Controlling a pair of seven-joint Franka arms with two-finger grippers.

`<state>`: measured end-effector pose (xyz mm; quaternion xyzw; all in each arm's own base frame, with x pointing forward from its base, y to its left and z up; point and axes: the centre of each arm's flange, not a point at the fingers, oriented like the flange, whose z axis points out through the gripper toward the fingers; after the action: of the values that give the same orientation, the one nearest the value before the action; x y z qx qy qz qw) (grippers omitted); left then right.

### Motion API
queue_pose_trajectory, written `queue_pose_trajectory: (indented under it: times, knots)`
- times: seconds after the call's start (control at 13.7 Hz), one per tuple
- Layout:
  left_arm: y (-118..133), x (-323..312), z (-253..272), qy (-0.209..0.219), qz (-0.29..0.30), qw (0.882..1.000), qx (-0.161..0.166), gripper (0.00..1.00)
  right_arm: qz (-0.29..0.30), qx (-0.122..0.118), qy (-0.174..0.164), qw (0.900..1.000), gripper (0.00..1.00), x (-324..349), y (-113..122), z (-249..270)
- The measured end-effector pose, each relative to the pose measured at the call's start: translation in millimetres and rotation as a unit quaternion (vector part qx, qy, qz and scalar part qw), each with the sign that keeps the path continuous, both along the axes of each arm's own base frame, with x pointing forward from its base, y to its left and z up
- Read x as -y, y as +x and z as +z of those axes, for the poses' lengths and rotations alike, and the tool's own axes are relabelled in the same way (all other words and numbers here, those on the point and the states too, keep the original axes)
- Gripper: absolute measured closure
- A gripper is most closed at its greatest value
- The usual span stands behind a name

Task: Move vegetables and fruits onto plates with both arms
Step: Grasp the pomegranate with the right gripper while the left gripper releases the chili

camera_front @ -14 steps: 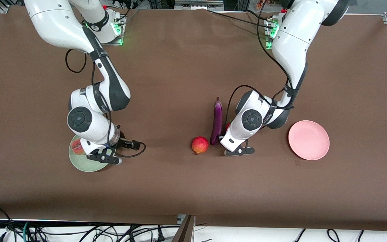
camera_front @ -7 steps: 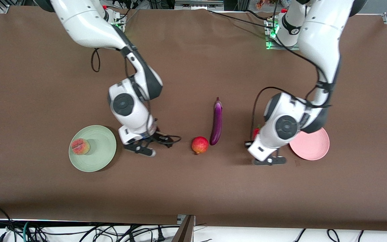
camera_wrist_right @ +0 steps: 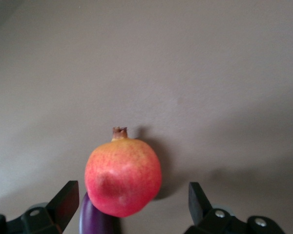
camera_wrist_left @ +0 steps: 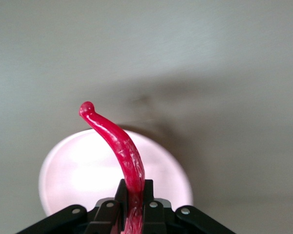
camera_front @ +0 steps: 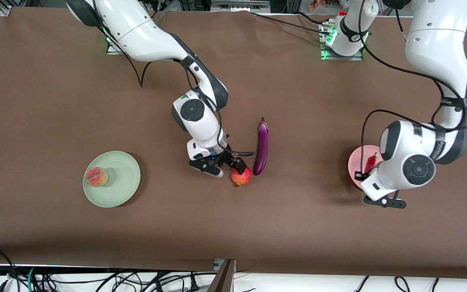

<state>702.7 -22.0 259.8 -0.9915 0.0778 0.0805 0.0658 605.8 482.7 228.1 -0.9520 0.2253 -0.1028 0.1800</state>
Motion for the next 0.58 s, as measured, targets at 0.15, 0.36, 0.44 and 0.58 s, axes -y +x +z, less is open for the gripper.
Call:
queue_pose_trajectory:
  times: [0.15, 0.36, 0.44, 0.58]
  knots:
    - [-3, -24, -17, -0.001, -0.008, 1.0, -0.016, 0.85, -0.009, 0.006, 0.011, 1.0, 0.0, -7, 0, -10]
    - [-7, -24, -37, -0.004, -0.009, 0.999, -0.032, 0.71, -0.011, 0.017, 0.018, 1.0, 0.0, -13, -3, -23]
    - [-7, -22, -37, -0.005, -0.011, 0.999, -0.032, 0.6, -0.011, 0.022, 0.017, 1.0, 0.0, -14, -5, -29]
    - [-7, -19, -36, -0.006, -0.013, 0.999, -0.031, 0.4, -0.011, 0.029, 0.013, 0.999, 0.01, -17, -8, -41]
